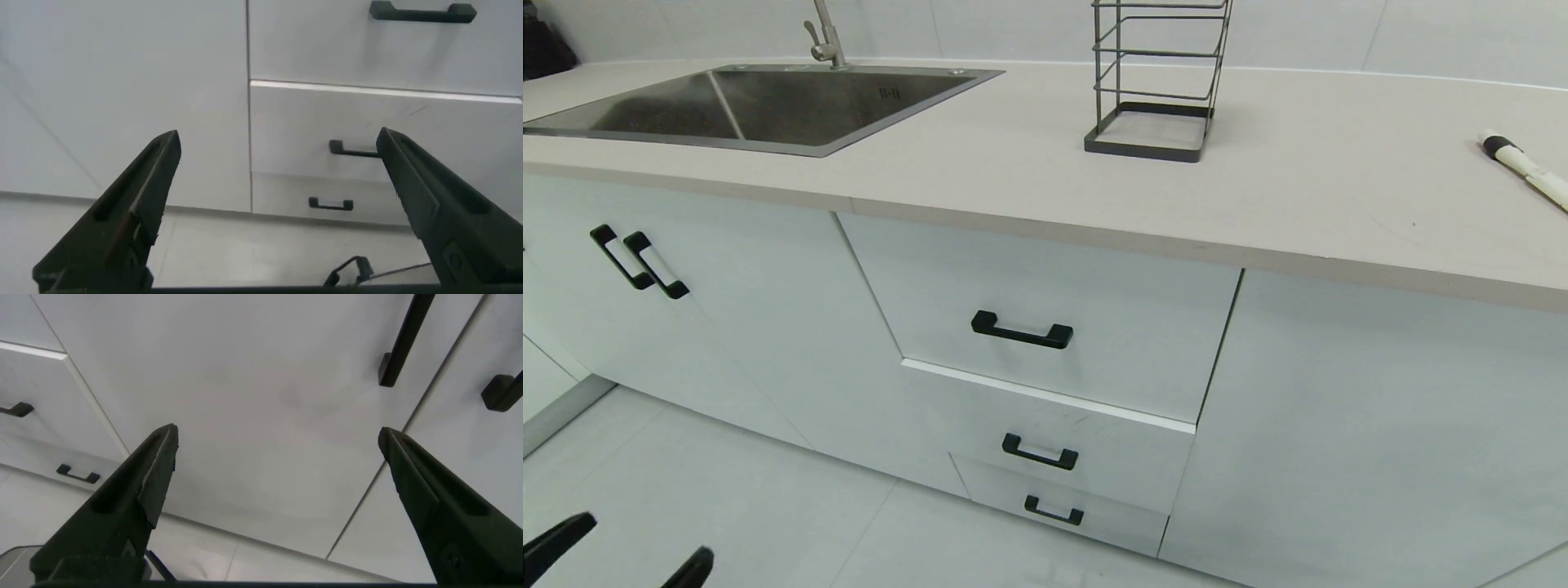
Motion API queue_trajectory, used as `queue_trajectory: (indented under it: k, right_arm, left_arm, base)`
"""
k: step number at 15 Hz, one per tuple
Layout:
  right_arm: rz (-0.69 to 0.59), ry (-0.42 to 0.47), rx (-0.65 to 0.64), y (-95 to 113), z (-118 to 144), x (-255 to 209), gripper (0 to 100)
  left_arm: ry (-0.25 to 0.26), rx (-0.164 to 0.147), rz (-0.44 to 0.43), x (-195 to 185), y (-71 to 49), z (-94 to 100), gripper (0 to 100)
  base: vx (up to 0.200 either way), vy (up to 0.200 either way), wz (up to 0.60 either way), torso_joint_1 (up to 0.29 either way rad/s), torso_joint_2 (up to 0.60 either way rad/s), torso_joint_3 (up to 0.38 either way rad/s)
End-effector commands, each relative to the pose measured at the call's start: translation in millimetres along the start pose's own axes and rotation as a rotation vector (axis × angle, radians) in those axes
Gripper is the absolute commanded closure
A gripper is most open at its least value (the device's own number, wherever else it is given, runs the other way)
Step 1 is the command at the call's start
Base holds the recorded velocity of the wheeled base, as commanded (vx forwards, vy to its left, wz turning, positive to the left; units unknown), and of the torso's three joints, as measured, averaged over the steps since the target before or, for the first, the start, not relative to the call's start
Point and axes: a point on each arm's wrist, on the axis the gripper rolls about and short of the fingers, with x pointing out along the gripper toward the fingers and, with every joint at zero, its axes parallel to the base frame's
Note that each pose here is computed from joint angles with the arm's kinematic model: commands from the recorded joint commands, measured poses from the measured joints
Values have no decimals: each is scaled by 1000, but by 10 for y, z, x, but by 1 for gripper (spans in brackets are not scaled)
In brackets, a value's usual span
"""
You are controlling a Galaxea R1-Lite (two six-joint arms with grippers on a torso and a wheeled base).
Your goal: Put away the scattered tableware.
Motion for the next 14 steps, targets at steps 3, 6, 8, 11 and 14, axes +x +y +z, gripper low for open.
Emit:
queue_trajectory:
  k: [3,6,8,11,14]
  right_arm:
    - [-1,1,1,0,0,1,0]
    - [-1,1,1,0,0,1,0]
    - [-2,1,4,0,0,1,0]
    - [-2,1,8,0,0,1,0]
    - [-2,1,8,0,0,1,0]
  left_arm:
    - [-72,70,72,-526,-63,-491,0]
    - [-67,65,66,-544,-71,-516,0]
    - [-49,71,104,-539,-63,-543,0]
    - [-34,41,196,-541,-43,-557,0]
    - [-38,-20,205,-541,-41,-559,0]
  base:
    - [0,0,0,0,0,0]
    - [0,0,-400,-2,0,6]
    - [0,0,-600,2,5,0]
    - [0,0,-200,-1,1,1]
    - [0,0,0,0,0,0]
